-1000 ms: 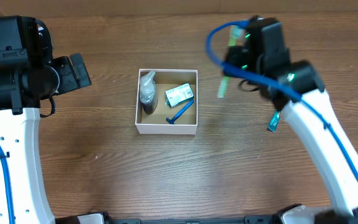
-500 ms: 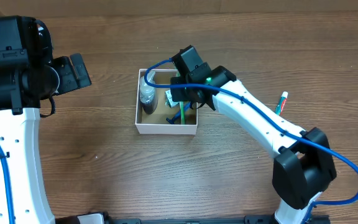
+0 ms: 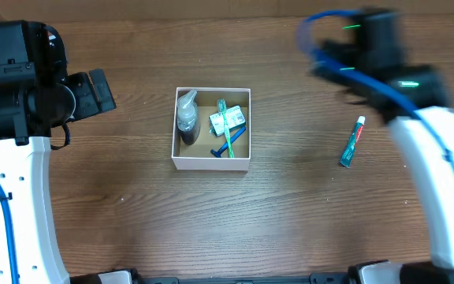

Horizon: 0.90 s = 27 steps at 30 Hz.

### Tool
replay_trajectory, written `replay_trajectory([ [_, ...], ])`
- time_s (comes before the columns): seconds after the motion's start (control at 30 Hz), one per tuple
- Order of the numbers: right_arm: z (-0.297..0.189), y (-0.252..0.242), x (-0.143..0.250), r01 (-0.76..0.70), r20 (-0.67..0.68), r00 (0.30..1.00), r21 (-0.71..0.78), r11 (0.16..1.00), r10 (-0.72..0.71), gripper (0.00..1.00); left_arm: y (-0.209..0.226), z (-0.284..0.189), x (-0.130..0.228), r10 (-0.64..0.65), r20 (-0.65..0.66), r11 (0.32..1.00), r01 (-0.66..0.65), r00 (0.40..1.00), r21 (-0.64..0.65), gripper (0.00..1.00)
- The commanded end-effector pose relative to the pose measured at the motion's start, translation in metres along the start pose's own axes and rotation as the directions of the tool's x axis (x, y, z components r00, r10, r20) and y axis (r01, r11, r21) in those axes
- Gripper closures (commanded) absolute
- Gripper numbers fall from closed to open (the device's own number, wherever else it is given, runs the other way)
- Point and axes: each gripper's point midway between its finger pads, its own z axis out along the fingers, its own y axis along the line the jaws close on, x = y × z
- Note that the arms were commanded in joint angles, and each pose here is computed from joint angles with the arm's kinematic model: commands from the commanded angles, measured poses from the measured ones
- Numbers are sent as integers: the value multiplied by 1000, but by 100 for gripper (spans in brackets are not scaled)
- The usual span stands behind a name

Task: Pack container
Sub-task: 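Grasp the Colgate toothpaste tube with the right gripper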

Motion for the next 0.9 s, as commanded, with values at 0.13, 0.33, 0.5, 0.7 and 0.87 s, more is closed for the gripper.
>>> replay_trajectory([
  [0.13, 69, -123, 45, -98, -254, 958, 142, 985, 132, 20, -1, 2, 1, 23, -8, 1000, -23, 1000, 9, 0],
  [0.33, 135, -144, 117, -54, -445, 887, 164, 985, 122, 15, -1, 2, 1, 20, -9, 1000, -20, 1000, 9, 0],
  [0.5, 166, -156, 147, -48, -521, 841, 192, 980, 143, 15, -1, 2, 1, 20, -9, 1000, -20, 1000, 9, 0],
  [0.7, 188, -164, 172, -42, -583, 796, 215, 976, 163, 15, -1, 2, 1, 20, -12, 1000, -20, 1000, 8, 0],
  [0.87, 194, -168, 183, -38, -610, 774, 226, 973, 172, 14, -1, 2, 1, 20, -12, 1000, -20, 1000, 8, 0],
])
